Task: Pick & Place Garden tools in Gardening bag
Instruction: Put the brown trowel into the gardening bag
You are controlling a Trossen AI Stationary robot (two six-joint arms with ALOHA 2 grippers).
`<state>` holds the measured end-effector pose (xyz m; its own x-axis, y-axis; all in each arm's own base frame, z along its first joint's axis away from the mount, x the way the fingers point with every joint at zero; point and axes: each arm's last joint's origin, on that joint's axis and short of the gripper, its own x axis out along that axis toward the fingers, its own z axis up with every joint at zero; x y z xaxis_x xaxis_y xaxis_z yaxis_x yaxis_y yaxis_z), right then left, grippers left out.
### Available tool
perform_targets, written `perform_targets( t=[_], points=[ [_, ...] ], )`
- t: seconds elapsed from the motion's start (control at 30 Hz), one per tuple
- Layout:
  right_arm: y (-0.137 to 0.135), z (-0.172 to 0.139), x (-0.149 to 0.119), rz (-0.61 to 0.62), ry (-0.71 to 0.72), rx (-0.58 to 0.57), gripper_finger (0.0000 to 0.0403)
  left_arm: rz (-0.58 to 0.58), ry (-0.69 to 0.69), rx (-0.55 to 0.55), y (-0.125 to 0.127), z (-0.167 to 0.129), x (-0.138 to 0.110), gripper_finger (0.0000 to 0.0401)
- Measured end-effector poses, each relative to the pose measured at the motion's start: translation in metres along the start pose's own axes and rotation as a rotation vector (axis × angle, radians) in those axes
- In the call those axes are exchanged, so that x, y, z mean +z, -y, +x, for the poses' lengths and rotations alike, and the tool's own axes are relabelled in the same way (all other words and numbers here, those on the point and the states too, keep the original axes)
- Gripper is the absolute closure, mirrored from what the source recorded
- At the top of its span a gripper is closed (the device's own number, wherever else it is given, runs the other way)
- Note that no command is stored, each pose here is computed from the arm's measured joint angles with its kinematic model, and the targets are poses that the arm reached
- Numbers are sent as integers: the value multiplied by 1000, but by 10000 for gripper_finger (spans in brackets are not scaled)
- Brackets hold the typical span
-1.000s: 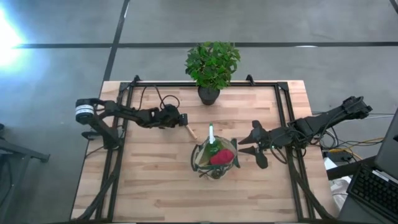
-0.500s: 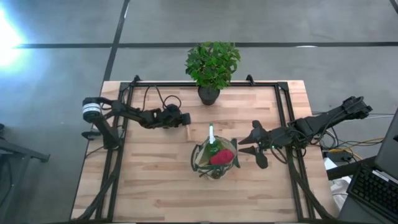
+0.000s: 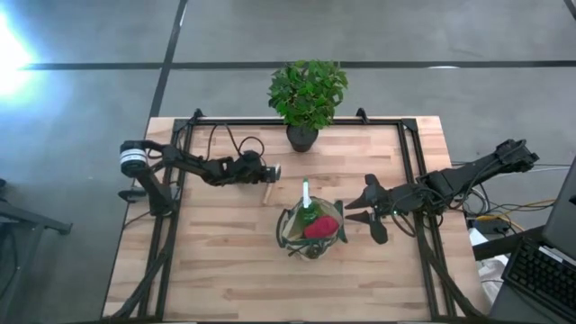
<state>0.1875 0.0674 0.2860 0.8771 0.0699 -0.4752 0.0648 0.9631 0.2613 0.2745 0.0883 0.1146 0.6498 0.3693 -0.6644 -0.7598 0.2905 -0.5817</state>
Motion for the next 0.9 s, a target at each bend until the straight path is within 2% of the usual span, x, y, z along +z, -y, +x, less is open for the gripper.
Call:
perform_targets(
  t=[0.43, 0.7, 0.9],
  points=[
    [0, 0, 0, -1, -2, 0, 274, 156, 48, -116, 12, -10, 8, 400],
    [1, 0, -2, -5, -21, -9, 283, 219, 93, -245, 32, -34, 14, 400],
    [1, 0, -2, 8, -22, -8, 293, 288, 166, -383, 52, -70, 19, 400]
  ],
)
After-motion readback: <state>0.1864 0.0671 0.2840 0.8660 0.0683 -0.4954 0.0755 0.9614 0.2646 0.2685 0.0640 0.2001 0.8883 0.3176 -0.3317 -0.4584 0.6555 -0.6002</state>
